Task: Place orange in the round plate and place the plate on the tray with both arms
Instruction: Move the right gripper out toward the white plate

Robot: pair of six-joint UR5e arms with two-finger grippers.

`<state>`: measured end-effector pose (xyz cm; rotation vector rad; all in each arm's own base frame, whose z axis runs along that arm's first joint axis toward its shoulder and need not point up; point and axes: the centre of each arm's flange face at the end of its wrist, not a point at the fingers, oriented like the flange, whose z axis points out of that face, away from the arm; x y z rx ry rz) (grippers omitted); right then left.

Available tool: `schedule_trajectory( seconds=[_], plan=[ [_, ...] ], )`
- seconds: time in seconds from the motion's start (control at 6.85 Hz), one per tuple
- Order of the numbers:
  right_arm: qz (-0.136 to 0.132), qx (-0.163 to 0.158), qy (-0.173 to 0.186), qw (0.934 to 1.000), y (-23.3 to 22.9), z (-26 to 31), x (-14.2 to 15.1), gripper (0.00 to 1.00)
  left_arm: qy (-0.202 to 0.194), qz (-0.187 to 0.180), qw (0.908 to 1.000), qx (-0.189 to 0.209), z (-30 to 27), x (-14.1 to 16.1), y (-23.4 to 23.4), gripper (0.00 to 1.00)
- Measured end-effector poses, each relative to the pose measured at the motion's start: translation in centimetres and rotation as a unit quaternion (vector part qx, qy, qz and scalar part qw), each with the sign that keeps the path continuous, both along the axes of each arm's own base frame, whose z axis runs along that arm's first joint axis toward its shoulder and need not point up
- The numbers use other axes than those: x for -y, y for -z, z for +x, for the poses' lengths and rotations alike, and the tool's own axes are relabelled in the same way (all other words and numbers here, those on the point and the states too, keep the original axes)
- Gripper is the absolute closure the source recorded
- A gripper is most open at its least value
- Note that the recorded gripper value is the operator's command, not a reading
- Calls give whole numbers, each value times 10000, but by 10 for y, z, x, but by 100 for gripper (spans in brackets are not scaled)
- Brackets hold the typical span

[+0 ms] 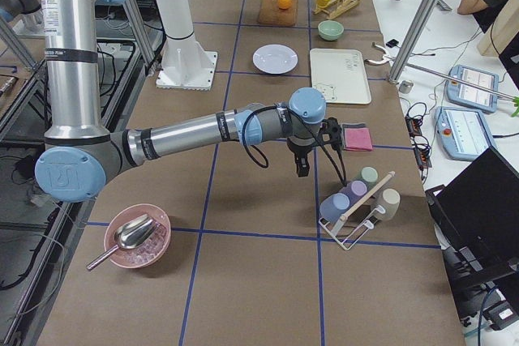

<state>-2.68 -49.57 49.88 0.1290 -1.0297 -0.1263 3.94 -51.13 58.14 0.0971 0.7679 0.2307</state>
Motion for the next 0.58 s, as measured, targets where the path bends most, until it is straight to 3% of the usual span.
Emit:
schedule_trajectory(
  seconds=[0.15, 0.29, 0.44, 0.58],
  plan=[
    [-80, 578, 51, 9983, 28, -25, 0, 0, 35, 21, 10000, -21, 1, 1, 7, 1],
    [-140, 916, 153, 9956, 56, -55, 2, 0, 120, -18, 9999, -55, 3, 1, 14, 1],
    [-238, 1059, 250, 9938, 78, -90, 0, 0, 203, -79, 9997, -84, 5, 2, 17, 1],
    [-389, 978, 208, 9942, 86, -122, -3, 0, 244, -117, 9996, -98, 8, 1, 18, 1]
  ],
)
